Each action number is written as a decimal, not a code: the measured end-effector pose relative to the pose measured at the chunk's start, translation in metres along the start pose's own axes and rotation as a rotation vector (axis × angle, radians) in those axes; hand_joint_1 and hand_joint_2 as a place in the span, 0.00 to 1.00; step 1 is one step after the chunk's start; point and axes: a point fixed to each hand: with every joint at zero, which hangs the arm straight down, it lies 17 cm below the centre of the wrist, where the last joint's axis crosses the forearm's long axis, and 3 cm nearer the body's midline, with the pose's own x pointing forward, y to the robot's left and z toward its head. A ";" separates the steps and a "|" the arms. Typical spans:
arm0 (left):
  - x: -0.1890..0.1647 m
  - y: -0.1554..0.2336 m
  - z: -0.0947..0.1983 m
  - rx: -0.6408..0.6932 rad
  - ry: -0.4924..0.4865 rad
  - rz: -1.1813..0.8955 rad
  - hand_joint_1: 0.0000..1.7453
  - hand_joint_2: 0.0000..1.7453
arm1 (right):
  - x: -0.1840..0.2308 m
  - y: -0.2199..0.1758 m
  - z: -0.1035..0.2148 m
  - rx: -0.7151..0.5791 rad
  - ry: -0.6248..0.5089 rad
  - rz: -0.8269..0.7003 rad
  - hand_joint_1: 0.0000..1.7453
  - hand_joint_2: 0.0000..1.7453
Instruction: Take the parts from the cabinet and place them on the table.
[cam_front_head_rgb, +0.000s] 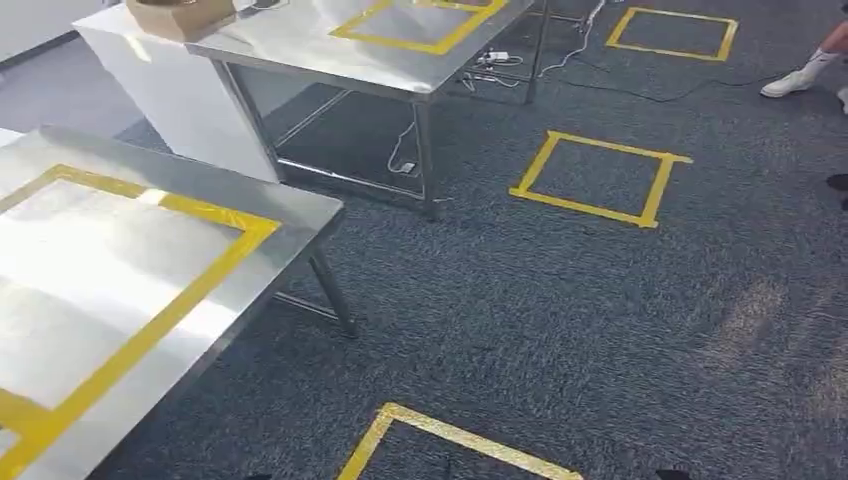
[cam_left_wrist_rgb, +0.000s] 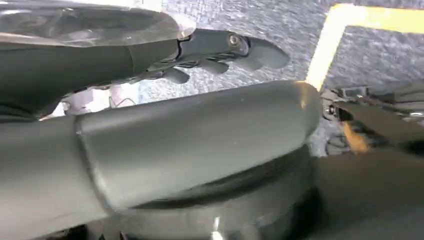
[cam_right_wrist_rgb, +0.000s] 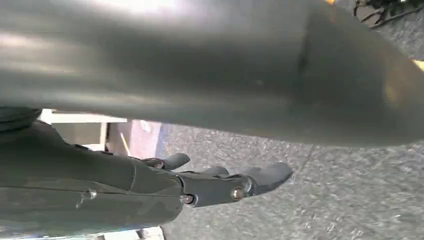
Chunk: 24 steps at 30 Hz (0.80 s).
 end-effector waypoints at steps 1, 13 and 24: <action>-0.002 -0.001 0.000 -0.001 0.002 -0.006 0.00 0.00 | -0.001 0.002 0.000 0.004 0.002 0.001 0.00 0.00; 0.001 0.009 -0.001 0.021 -0.015 -0.019 0.00 0.00 | 0.001 0.024 0.004 0.034 -0.020 -0.001 0.00 0.00; 0.001 0.004 0.000 0.009 -0.012 -0.020 0.00 0.00 | 0.003 0.024 0.003 0.037 -0.036 -0.013 0.00 0.00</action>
